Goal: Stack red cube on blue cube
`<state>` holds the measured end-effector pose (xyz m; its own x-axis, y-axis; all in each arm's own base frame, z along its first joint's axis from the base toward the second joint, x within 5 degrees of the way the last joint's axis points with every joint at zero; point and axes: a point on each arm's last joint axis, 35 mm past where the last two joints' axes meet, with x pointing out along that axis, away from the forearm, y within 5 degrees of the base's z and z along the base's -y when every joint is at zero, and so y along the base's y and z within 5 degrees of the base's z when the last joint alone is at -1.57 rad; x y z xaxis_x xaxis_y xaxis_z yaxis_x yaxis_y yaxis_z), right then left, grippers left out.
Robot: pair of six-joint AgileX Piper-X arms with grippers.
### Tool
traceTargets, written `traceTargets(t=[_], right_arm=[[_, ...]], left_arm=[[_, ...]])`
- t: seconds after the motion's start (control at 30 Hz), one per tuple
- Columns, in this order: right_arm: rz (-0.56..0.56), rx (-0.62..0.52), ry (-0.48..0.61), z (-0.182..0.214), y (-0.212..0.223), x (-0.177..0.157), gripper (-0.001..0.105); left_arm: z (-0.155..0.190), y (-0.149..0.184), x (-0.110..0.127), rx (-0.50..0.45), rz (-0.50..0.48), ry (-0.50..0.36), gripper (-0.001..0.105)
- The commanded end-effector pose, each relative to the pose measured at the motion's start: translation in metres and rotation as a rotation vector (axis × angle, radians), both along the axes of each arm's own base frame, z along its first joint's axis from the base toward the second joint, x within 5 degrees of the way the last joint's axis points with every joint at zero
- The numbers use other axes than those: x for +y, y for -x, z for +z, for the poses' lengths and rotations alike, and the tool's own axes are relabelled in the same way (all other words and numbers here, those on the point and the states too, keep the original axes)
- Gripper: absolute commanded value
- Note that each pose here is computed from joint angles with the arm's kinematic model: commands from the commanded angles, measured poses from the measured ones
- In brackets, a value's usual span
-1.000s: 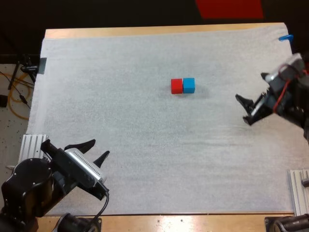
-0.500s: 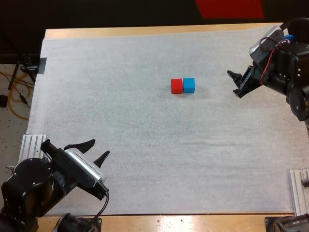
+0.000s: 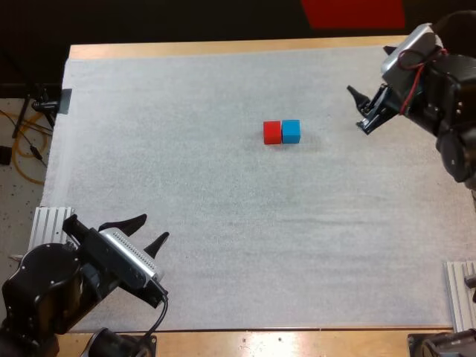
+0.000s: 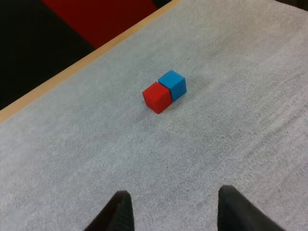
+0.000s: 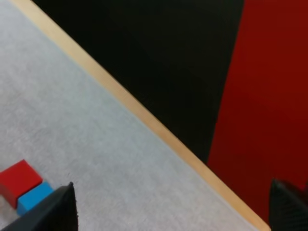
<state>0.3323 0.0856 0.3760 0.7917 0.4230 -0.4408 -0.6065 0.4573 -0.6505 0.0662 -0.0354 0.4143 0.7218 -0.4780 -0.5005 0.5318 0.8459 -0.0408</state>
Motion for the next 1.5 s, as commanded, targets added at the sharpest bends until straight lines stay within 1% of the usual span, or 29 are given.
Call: traceTargets(t=[0.0, 0.07, 0.23, 0.43, 0.53, 0.67, 0.77, 0.87, 0.97, 1.1, 1.33, 1.47], right_arm=[[0.053, -0.019, 0.024, -0.002, -0.004, 0.009, 0.077], [0.102, -0.004, 0.065, -0.014, -0.009, 0.021, 0.077], [0.182, 0.050, 0.096, -0.039, -0.018, 0.051, 0.077], [0.251, 0.090, 0.113, -0.054, -0.032, 0.081, 0.077], [0.309, 0.142, 0.155, -0.060, -0.041, 0.094, 0.077], [0.361, 0.237, 0.243, -0.066, -0.057, 0.100, 0.077], [0.393, 0.283, 0.289, -0.073, -0.070, 0.106, 0.077], [0.414, 0.296, 0.308, -0.077, -0.083, 0.112, 0.077], [0.440, 0.308, 0.294, -0.085, -0.094, 0.119, 0.077], [0.460, 0.322, 0.301, -0.098, -0.103, 0.128, 0.077], [0.536, 0.350, 0.370, -0.135, -0.107, 0.149, 0.077], [0.523, 0.374, 0.431, -0.157, -0.108, 0.156, 0.077]], left_arm=[[0.000, -0.001, 0.000, 0.001, 0.017, 0.004, 0.041], [0.000, -0.001, 0.000, 0.001, 0.017, 0.004, 0.041], [0.000, -0.001, 0.000, 0.001, 0.017, 0.004, 0.041], [0.000, -0.001, 0.000, 0.001, 0.017, 0.004, 0.041], [0.000, -0.001, 0.000, 0.001, 0.017, 0.004, 0.041], [0.000, -0.001, 0.000, 0.001, 0.017, 0.004, 0.041], [0.000, -0.001, 0.000, 0.001, 0.017, 0.004, 0.041], [0.000, -0.001, 0.000, 0.001, 0.017, 0.004, 0.041], [0.000, -0.001, 0.000, 0.001, 0.017, 0.004, 0.041], [0.000, -0.001, 0.000, 0.001, 0.017, 0.004, 0.041], [0.000, -0.001, 0.000, 0.001, 0.017, 0.004, 0.041], [0.000, -0.001, 0.000, 0.001, 0.017, 0.004, 0.041]])
